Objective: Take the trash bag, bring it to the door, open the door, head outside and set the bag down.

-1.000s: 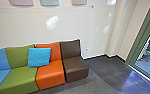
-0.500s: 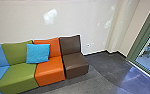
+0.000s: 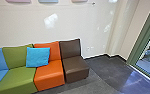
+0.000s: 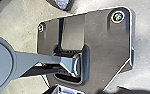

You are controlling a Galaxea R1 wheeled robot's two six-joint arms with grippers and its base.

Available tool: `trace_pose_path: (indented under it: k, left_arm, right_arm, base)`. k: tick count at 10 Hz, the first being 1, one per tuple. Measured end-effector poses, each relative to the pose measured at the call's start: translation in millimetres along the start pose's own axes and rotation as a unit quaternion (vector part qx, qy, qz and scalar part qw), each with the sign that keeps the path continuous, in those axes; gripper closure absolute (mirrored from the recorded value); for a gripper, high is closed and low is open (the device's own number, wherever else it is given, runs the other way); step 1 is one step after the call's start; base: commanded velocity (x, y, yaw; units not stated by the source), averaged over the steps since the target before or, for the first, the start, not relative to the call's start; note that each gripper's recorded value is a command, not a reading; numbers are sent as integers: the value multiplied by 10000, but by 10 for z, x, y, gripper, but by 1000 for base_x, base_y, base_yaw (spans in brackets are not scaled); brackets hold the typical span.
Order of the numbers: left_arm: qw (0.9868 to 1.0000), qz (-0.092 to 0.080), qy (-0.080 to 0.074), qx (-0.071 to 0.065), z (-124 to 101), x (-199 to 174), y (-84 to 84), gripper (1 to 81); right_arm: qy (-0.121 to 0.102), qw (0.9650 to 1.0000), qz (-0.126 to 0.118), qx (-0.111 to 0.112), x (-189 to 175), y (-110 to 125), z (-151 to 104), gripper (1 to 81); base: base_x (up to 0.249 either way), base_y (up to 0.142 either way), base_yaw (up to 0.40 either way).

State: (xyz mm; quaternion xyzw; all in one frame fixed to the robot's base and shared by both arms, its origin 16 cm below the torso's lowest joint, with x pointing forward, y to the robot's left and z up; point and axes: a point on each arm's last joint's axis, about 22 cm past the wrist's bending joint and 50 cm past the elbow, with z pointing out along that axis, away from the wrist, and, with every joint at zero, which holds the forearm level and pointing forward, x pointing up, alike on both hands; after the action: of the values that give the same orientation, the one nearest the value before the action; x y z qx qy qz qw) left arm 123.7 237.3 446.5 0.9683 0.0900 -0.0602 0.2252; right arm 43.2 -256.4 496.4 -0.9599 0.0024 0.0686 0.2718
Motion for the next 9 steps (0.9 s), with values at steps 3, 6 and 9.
trace_pose_path:
  k: [3,6,9]
  left_arm:
    - [9990,53,435,4,-166,769,-31,10]
    - [9990,52,441,-51,-145,1079,47,10]
    - [9982,105,575,-90,-106,1364,79,10]
  right_arm:
    - [228,9997,-110,0,332,133,-227,10]
    - [539,9983,-199,-59,865,269,-376,10]
    - [841,9960,-301,-73,1575,350,-660,10]
  base:
    - [0,0,0]
    - [0,0,0]
    - [0,0,0]
